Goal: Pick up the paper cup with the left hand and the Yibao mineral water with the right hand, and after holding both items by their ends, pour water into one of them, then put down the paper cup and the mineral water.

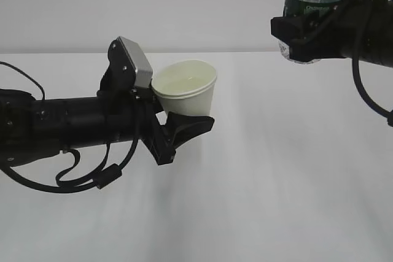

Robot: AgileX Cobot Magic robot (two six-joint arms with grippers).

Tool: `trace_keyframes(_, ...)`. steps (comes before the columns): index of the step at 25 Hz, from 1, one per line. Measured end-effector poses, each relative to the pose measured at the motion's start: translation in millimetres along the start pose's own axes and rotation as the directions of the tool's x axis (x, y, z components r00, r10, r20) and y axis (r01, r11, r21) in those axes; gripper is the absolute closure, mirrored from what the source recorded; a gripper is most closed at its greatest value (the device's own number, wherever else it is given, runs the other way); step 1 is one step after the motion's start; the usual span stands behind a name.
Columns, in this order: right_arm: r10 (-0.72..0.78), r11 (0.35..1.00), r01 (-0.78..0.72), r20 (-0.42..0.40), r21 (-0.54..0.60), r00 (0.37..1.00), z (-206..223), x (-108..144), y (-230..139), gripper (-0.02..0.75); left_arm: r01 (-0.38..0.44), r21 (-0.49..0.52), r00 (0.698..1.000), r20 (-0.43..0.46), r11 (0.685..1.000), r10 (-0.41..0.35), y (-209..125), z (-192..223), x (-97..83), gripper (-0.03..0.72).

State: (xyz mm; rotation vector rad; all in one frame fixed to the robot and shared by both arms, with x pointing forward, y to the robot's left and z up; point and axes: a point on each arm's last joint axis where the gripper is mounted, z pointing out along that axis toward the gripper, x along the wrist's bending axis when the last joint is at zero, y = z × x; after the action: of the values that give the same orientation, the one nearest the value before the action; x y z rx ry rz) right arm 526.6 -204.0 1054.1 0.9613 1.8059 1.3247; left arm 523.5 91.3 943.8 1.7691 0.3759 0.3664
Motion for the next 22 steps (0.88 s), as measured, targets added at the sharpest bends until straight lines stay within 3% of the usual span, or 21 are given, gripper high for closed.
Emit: trace_keyframes(22,0.0,1.0,0.0,0.0,0.0,1.0,0.0,0.0,0.0,0.309,0.042,-0.007,0.993,-0.113,0.999,-0.043,-4.4,-15.5,29.0,0.244)
